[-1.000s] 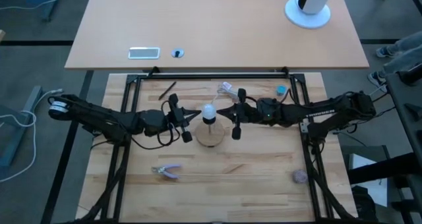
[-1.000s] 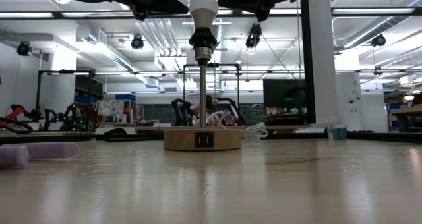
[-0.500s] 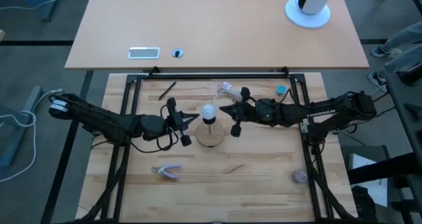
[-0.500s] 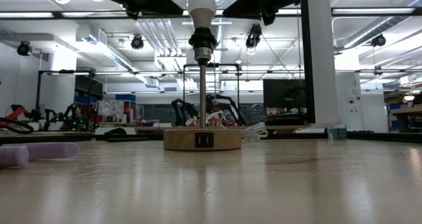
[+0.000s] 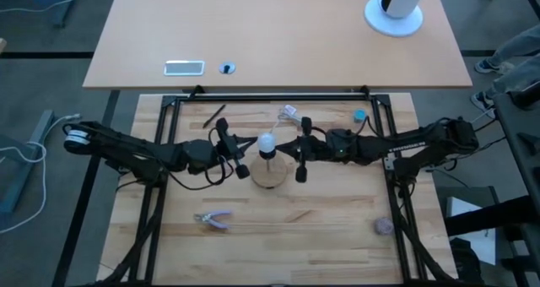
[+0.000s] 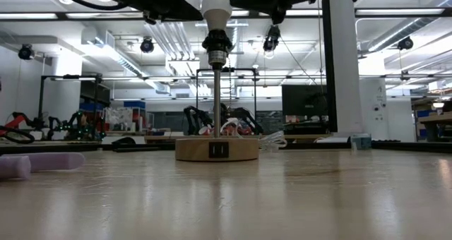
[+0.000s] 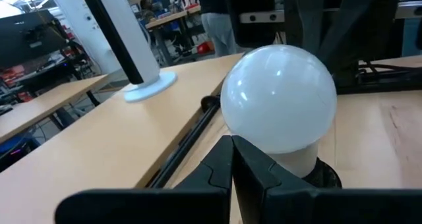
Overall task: Screw lightbulb
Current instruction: Remove the lightbulb from the lamp
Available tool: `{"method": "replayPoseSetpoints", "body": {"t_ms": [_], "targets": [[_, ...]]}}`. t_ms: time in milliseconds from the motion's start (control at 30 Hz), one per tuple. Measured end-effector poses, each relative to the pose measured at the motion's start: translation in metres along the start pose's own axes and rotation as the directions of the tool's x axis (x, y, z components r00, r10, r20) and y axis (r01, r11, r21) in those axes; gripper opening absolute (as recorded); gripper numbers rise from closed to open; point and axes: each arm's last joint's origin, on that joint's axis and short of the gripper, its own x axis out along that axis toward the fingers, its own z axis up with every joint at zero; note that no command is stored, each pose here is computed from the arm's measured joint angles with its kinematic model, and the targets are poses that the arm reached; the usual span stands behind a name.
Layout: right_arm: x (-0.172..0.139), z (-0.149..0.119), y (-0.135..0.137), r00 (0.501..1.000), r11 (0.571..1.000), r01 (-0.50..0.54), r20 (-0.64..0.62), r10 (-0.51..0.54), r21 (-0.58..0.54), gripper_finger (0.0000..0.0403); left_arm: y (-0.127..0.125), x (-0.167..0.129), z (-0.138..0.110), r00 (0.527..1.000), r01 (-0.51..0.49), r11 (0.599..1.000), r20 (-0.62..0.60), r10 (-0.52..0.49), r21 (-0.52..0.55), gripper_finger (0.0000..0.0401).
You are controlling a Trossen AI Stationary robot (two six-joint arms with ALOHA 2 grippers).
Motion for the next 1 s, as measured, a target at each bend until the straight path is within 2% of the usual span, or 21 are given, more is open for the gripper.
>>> {"method": "replayPoseSetpoints", "body": {"t_ms": [333, 400, 633, 733, 867, 1000], "targets": [[-0.001, -0.003, -0.005, 0.989, 0.99, 0.137, -0.057, -0.138, -0.018, 0.0, -0.012, -0.008, 0.002, 0.997, 0.073, 0.997, 0.004, -0.073, -0.012, 0.0], [-0.001, -0.008, -0.004, 0.987, 0.991, 0.131, -0.094, -0.132, -0.026, 0.0, -0.015, -0.01, -0.001, 0.998, 0.061, 0.998, -0.021, -0.061, 0.002, 0.0], [-0.003, -0.009, -0.001, 0.987, 0.994, 0.106, -0.119, -0.108, -0.026, 0.0, -0.015, -0.014, -0.001, 0.995, -0.081, 0.997, -0.05, 0.081, 0.012, 0.0], [-0.005, -0.006, 0.002, 0.991, 0.996, 0.077, -0.107, -0.081, -0.037, 0.0, -0.012, -0.011, -0.002, 0.993, -0.099, 0.995, -0.055, 0.1, 0.017, 0.0], [-0.007, -0.001, 0.005, 0.998, 0.999, -0.028, -0.059, 0.027, -0.018, 0.0, -0.007, -0.008, -0.002, 0.991, -0.119, 0.993, -0.056, 0.12, 0.016, 0.0], [-0.006, 0.003, 0.004, 1.0, 1.0, -0.025, -0.016, 0.025, -0.011, 0.0, -0.005, -0.005, -0.002, 0.994, -0.094, 0.996, -0.046, 0.094, 0.007, 0.0]]}}
